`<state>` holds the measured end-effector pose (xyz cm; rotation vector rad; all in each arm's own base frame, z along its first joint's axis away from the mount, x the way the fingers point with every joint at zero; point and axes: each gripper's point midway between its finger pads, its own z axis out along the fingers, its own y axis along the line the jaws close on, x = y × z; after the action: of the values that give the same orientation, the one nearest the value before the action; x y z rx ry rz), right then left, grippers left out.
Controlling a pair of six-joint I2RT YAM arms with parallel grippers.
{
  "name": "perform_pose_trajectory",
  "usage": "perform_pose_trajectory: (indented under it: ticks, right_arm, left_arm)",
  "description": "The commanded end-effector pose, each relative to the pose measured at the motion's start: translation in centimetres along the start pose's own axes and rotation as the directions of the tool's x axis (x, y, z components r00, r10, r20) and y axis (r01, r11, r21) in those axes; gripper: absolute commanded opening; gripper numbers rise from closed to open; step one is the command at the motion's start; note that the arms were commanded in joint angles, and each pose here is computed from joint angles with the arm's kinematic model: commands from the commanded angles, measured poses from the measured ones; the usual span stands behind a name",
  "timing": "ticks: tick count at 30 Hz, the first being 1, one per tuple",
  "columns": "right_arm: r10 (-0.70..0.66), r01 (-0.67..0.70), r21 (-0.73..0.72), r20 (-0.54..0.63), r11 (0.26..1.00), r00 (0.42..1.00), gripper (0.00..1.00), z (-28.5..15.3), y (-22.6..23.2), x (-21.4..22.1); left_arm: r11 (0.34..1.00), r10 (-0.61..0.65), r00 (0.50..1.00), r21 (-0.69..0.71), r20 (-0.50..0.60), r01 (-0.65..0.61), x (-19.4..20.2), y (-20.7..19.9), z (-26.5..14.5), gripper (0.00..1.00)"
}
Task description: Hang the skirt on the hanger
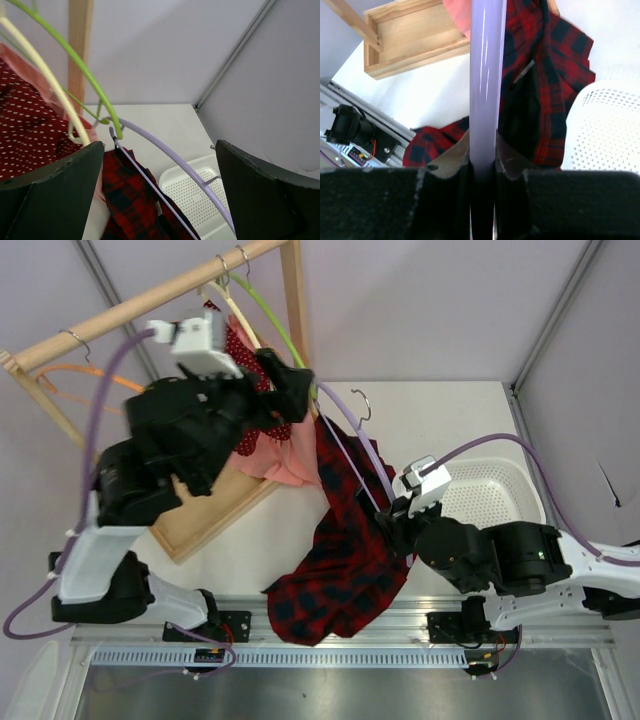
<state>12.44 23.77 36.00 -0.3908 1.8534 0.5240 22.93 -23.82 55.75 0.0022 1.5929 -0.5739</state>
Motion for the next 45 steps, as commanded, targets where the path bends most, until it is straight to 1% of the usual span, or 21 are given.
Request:
perform_pose_trajectory:
  ticks: [1, 3, 4, 6, 8, 10, 12, 13, 15, 20, 26, 29, 32, 35, 36, 37, 38, 39, 41, 43, 45]
  right_arm:
    - [0.014, -0.016, -0.095, -0.025, 0.995, 1.000, 0.00, -1.9, 0.1, -1.0]
    - [0.047, -0.050, -0.138, -0.027, 0.989, 0.999, 0.00, -3.0, -0.4, -1.2]
    - [0.050, -0.054, -0.162, -0.026, 0.985, 0.998, 0.00, -3.5, -0.5, -1.3]
    - [0.079, -0.081, -0.187, -0.020, 0.979, 0.997, 0.00, -4.6, -1.5, -1.7]
    - [0.062, -0.065, -0.160, -0.020, 0.985, 0.998, 0.00, -5.1, -2.9, -1.7]
    - [0.025, -0.028, -0.175, -0.017, 0.984, 1.000, 0.00, -5.8, -3.7, -2.3]
    - [0.006, -0.009, -0.200, -0.016, 0.980, 1.000, 0.00, -6.4, -3.9, -2.7]
    - [-0.026, 0.020, -0.239, -0.020, 0.971, 0.999, 0.00, -7.0, -3.8, -2.8]
    - [-0.031, 0.025, -0.288, -0.018, 0.957, 0.999, 0.00, -7.9, -4.0, -3.0]
    - [-0.042, 0.015, -0.456, -0.049, 0.890, 0.998, 0.00, -10.3, -3.3, -2.2]
    - [-0.192, 0.069, -0.615, -0.135, 0.785, 0.972, 0.00, -11.2, 0.4, 0.7]
    - [-0.206, 0.075, -0.623, -0.141, 0.779, 0.968, 0.00, -11.0, 1.1, 0.6]
    - [-0.170, 0.069, -0.633, -0.101, 0.771, 0.980, 0.00, -11.2, 1.6, -0.8]
    - [-0.106, 0.062, -0.605, -0.036, 0.794, 0.994, 0.00, -10.8, 1.6, -3.4]
    - [-0.100, 0.065, -0.587, -0.027, 0.807, 0.995, 0.00, -10.3, 1.9, -3.9]
    - [-0.089, 0.071, -0.572, -0.004, 0.817, 0.996, 0.00, -10.1, 1.8, -4.8]
    - [-0.101, 0.090, -0.566, 0.011, 0.820, 0.995, 0.00, -9.8, 2.1, -5.1]
    - [-0.111, 0.105, -0.564, 0.024, 0.819, 0.994, 0.00, -9.2, 3.0, -5.5]
    - [-0.106, 0.117, -0.558, 0.052, 0.821, 0.993, 0.00, -8.7, 3.7, -6.5]
    - [-0.131, 0.149, -0.531, 0.072, 0.834, 0.989, 0.00, -7.5, 4.7, -7.1]
    - [-0.124, 0.160, -0.500, 0.104, 0.851, 0.987, 0.00, -7.0, 4.9, -8.5]
  left_arm:
    - [0.999, 0.013, 0.997, -0.052, 0.081, -0.009, -3.9, 3.9, -3.3, 1.00]
    - [0.995, -0.009, 0.993, -0.101, 0.116, 0.021, -5.1, 6.2, -4.8, 1.00]
    - [0.992, 0.002, 0.993, -0.126, 0.114, 0.012, -4.7, 6.8, -4.9, 0.99]
    - [0.988, 0.004, 0.989, -0.150, 0.145, 0.019, -5.4, 7.8, -5.5, 1.00]
    - [0.983, 0.030, 0.991, -0.181, 0.133, -0.005, -4.8, 8.6, -5.6, 0.99]
    - [0.970, 0.058, 0.993, -0.241, 0.107, -0.031, -3.9, 9.4, -5.4, 0.99]
    - [0.956, 0.066, 0.993, -0.291, 0.098, -0.035, -3.5, 10.2, -5.4, 0.99]
    - [0.952, 0.069, 0.994, -0.302, 0.087, -0.040, -3.0, 10.2, -5.2, 1.00]
    - [0.941, 0.081, 0.994, -0.334, 0.078, -0.050, -2.4, 10.5, -4.9, 0.99]
    - [0.914, 0.092, 0.995, -0.398, 0.033, -0.072, -0.6, 11.1, -3.9, 0.98]
    - [0.912, 0.053, 0.998, -0.406, -0.021, -0.057, 2.0, 11.6, -2.2, 0.95]
    - [0.909, 0.045, 0.999, -0.415, -0.013, -0.046, 2.3, 11.9, -1.9, 0.95]
    - [0.896, 0.043, 0.999, -0.442, -0.023, -0.049, 2.9, 13.1, -1.5, 0.94]
    - [0.867, 0.024, 0.999, -0.497, -0.030, -0.036, 3.7, 14.8, -1.4, 0.89]
    - [0.856, 0.016, 0.999, -0.517, -0.031, -0.030, 3.9, 15.4, -1.5, 0.84]
    - [0.837, -0.008, 1.000, -0.547, -0.006, 0.003, 3.6, 16.5, -1.9, 0.82]
    - [0.826, 0.006, 0.999, -0.562, -0.034, -0.024, 5.0, 17.3, -1.5, 0.82]
    - [0.837, -0.007, 0.999, -0.546, -0.039, -0.015, 5.2, 17.3, -1.5, 0.81]
    - [0.837, -0.030, 1.000, -0.546, 0.001, 0.026, 4.8, 18.1, -2.0, 0.80]
    - [0.834, -0.038, 0.999, -0.551, -0.005, 0.029, 5.7, 18.8, -2.2, 0.79]
    - [0.824, -0.050, 0.999, -0.565, 0.011, 0.048, 5.4, 19.9, -3.2, 0.78]
